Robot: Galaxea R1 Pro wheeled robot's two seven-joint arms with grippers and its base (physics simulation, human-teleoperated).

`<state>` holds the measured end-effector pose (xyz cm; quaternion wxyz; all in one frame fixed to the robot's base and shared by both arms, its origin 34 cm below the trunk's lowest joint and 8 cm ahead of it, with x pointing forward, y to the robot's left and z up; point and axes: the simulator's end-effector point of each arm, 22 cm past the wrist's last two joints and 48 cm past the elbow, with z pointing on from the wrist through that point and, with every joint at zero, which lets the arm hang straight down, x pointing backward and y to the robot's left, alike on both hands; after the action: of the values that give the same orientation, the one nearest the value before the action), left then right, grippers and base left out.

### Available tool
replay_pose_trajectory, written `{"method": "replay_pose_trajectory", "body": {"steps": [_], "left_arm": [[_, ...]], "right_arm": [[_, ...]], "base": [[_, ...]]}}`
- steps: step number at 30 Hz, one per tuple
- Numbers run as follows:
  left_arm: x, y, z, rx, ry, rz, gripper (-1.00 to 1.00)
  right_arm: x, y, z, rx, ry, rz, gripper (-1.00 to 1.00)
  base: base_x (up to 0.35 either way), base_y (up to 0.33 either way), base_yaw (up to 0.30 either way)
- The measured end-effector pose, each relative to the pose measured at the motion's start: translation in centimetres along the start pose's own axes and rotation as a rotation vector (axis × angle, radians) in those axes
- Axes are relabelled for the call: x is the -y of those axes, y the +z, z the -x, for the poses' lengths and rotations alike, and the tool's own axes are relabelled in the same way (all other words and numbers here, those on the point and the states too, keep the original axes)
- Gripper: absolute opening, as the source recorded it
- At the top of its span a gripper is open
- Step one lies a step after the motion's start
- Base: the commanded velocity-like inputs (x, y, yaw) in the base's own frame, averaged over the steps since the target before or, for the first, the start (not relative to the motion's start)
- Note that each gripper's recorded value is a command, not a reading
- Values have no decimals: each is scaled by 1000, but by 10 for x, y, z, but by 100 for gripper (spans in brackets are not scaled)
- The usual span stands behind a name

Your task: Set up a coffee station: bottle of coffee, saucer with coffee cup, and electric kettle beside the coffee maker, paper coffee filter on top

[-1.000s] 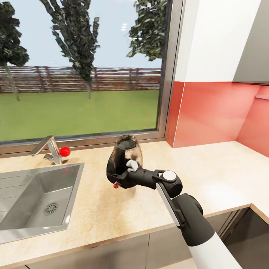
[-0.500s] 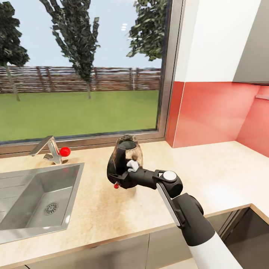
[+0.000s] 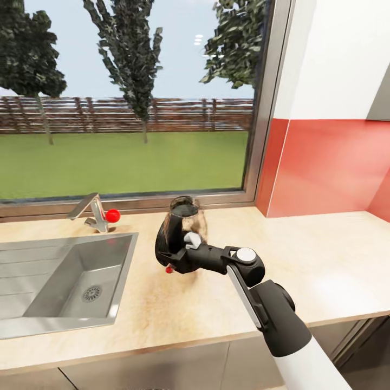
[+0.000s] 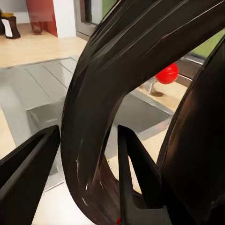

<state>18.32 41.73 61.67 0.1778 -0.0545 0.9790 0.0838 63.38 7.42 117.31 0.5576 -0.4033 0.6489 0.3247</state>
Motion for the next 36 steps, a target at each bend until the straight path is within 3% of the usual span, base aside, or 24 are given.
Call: {"method": "replay_pose_trajectory", "body": {"steps": [4,10,27,36], "left_arm": [[-14,-4,-9,-13,-2,45,100],[-15,-4,-8,-8,-12,61,100],[-7,3,18,47,-25,54,100],[-4,5,29,72,-27,47,100]], "right_arm": [[0,0,1,1,-1,0,-100],[-1,-1,2,1,-3,0,-100],[0,-1,2,0,-4,-1,-100],[-2,0,3,3,-3,1,-100]], "base": [[0,0,273],[0,0,273],[-202,144,274],[-36,231,274]]}}
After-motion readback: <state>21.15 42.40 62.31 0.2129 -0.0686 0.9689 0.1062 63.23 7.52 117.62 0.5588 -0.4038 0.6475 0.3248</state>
